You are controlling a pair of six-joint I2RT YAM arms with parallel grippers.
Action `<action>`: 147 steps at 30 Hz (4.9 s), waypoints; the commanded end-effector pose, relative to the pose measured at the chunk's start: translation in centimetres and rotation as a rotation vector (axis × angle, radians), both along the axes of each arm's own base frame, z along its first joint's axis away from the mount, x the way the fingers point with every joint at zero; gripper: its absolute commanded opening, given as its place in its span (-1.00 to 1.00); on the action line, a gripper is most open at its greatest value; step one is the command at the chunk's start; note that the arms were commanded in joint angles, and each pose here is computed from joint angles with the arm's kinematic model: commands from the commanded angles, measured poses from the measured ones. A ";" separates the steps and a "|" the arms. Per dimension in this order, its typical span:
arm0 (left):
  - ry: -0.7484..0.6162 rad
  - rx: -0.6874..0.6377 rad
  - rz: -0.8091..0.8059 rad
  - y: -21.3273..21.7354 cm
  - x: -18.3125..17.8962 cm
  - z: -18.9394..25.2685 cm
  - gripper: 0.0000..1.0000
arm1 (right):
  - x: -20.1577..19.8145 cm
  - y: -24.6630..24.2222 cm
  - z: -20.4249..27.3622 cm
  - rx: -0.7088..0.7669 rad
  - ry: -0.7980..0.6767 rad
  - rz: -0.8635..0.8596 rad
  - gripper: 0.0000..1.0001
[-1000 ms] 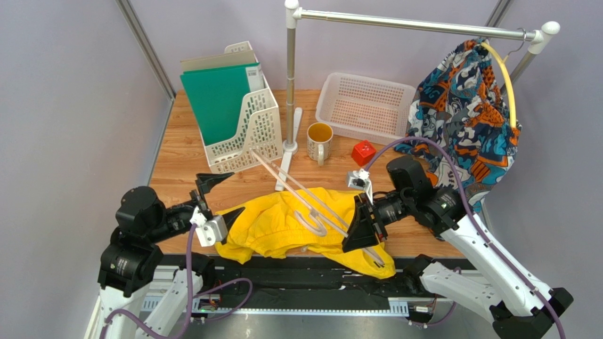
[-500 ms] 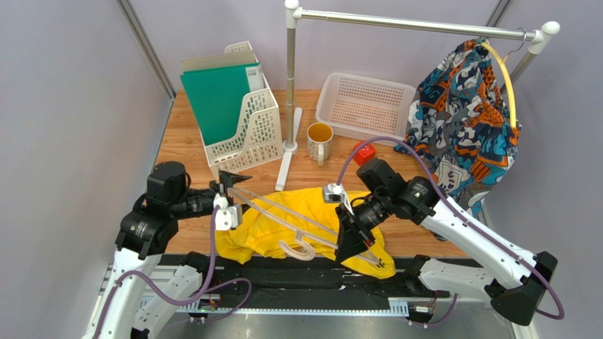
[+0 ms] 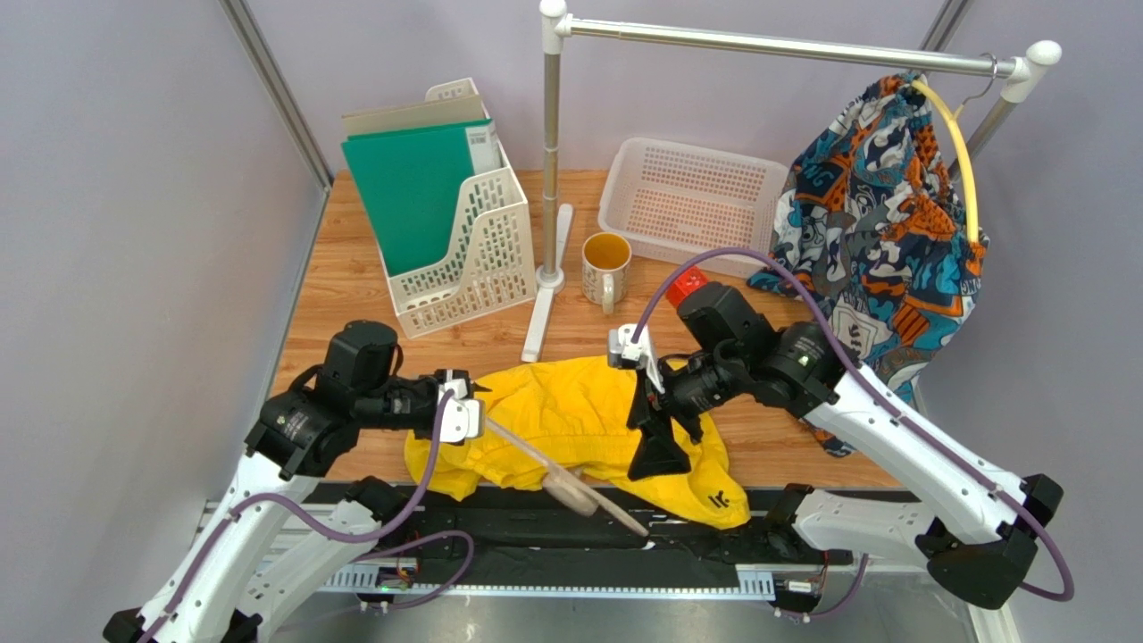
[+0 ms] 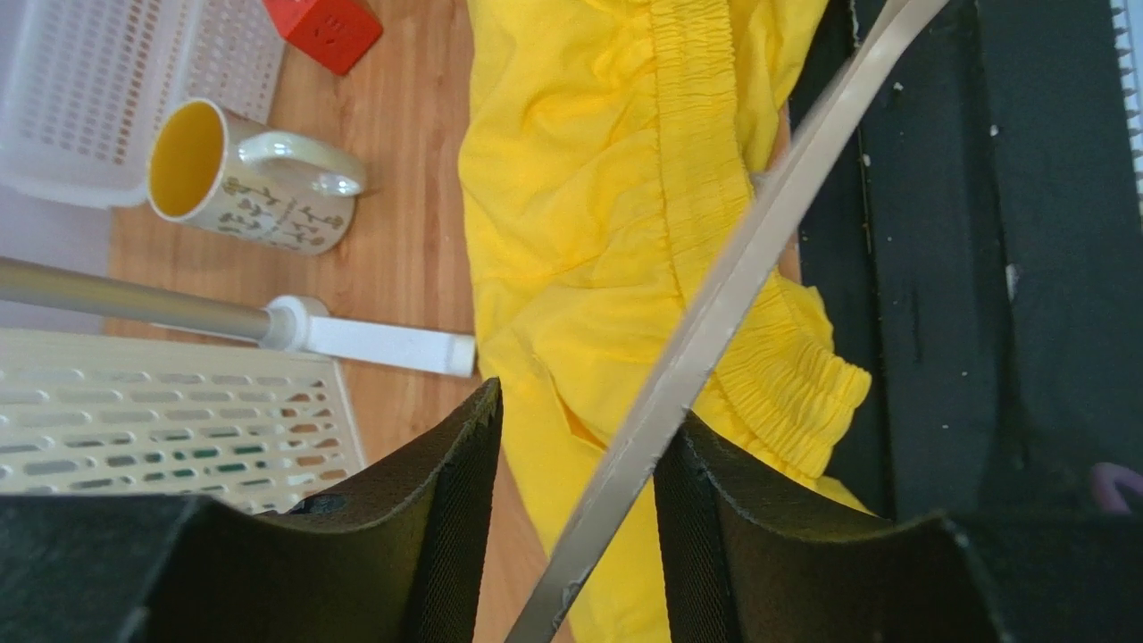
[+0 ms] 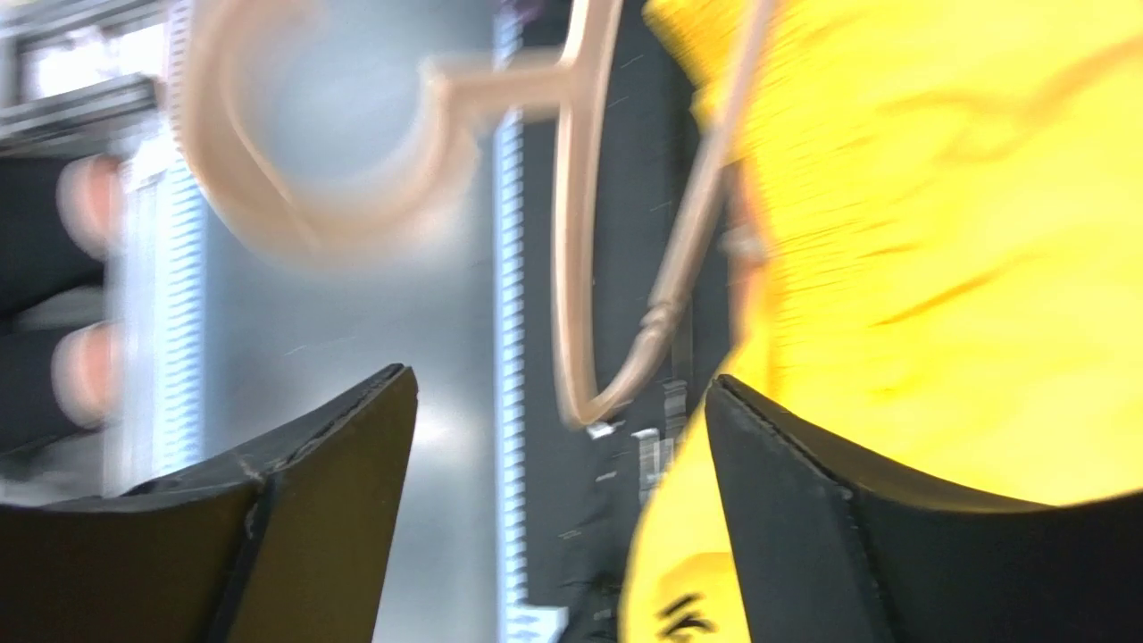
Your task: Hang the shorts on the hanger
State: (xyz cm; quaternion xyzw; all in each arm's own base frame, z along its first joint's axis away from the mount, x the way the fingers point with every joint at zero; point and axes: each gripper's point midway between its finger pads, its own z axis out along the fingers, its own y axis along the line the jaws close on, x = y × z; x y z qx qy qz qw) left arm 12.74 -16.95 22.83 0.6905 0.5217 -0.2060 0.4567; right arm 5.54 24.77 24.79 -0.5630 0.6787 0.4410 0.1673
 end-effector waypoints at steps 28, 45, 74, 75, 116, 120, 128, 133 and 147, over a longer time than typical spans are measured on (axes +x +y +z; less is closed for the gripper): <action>0.443 -0.326 0.369 -2.4 3.4 6.9 -1.00 | 5.9 1.4 7.4 0.413 -0.523 -0.228 0.84; 0.548 -0.331 0.335 -2.8 2.0 6.6 0.17 | 9.1 4.2 7.4 0.359 -0.568 -0.232 -1.00; 0.143 0.332 -0.226 -1.8 -4.6 -9.1 0.30 | -0.5 -9.1 -3.0 0.056 -0.729 0.213 -1.00; 0.144 0.343 -0.239 -1.8 -4.8 -9.4 0.29 | -0.3 -8.8 -3.0 0.057 -0.727 0.205 -1.00; 0.209 0.427 -0.189 -2.1 -3.6 -10.0 -0.81 | 2.2 -6.6 -5.0 0.036 -0.819 0.151 -1.00; 0.210 0.353 -0.117 -2.0 -2.7 -7.7 -1.00 | 2.2 -6.4 -4.8 0.054 -0.834 0.161 -1.00; 0.279 0.252 -0.022 -2.5 -2.2 -5.5 -1.00 | 3.8 -5.6 -3.8 0.063 -0.897 0.109 -1.00; 0.295 0.231 0.005 -2.5 -1.9 -5.2 -1.00 | 5.0 -5.7 -3.9 0.031 -0.928 0.064 -1.00; 0.486 0.041 0.219 -3.6 2.6 -1.4 -1.00 | 9.2 -5.5 -1.5 0.028 -1.087 -0.149 -1.00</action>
